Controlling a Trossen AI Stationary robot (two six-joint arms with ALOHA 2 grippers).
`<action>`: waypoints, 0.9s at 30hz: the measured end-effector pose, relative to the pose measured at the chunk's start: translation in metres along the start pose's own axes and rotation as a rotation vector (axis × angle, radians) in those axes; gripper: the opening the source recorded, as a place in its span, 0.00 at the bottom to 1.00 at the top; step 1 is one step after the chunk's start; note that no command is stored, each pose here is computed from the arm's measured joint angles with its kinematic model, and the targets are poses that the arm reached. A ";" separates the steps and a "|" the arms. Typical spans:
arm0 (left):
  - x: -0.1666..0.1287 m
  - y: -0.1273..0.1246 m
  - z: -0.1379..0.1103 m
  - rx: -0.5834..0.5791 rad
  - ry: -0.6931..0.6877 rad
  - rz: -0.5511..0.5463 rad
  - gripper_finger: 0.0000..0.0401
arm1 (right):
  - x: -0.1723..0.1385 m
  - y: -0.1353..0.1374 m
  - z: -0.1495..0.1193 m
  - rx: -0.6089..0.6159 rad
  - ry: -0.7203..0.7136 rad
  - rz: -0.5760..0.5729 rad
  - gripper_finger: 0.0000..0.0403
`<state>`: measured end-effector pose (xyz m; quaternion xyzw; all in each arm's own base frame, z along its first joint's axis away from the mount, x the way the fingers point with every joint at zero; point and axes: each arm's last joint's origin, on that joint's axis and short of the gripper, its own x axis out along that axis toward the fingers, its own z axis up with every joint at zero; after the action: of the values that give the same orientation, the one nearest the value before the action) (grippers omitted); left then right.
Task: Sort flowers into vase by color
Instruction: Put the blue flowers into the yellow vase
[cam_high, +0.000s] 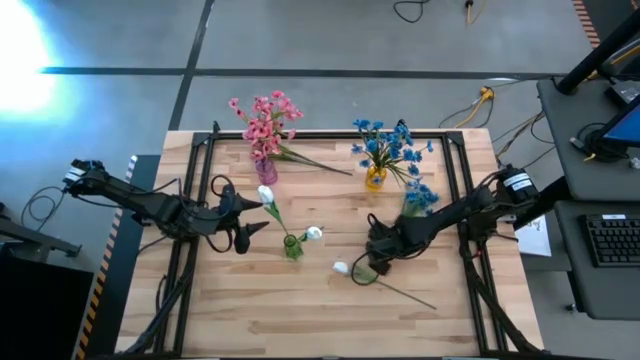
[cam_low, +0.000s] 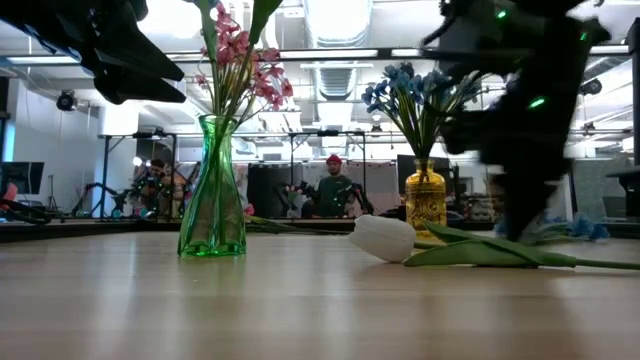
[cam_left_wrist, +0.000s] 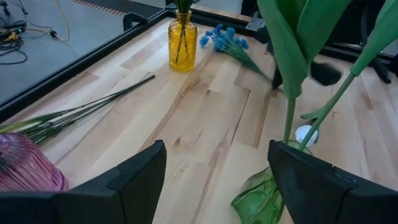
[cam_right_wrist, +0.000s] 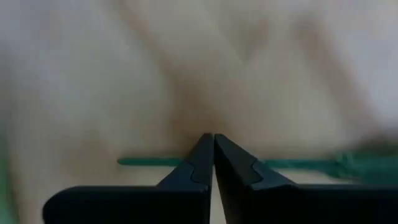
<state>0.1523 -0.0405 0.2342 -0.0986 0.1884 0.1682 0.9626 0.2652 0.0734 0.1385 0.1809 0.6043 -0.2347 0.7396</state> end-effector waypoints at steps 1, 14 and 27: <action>0.000 0.000 0.000 0.000 0.000 0.000 0.67 | -0.004 -0.001 -0.002 -0.015 0.050 0.004 0.02; 0.000 0.000 0.000 0.002 0.002 0.001 0.67 | -0.061 -0.031 -0.009 0.271 0.287 -0.276 0.02; 0.000 0.000 0.000 0.091 0.000 0.005 0.67 | -0.049 -0.074 -0.044 0.872 0.075 -0.152 0.13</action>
<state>0.1525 -0.0404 0.2339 -0.0542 0.1961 0.1618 0.9656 0.1795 0.0427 0.1790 0.4396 0.4869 -0.5145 0.5522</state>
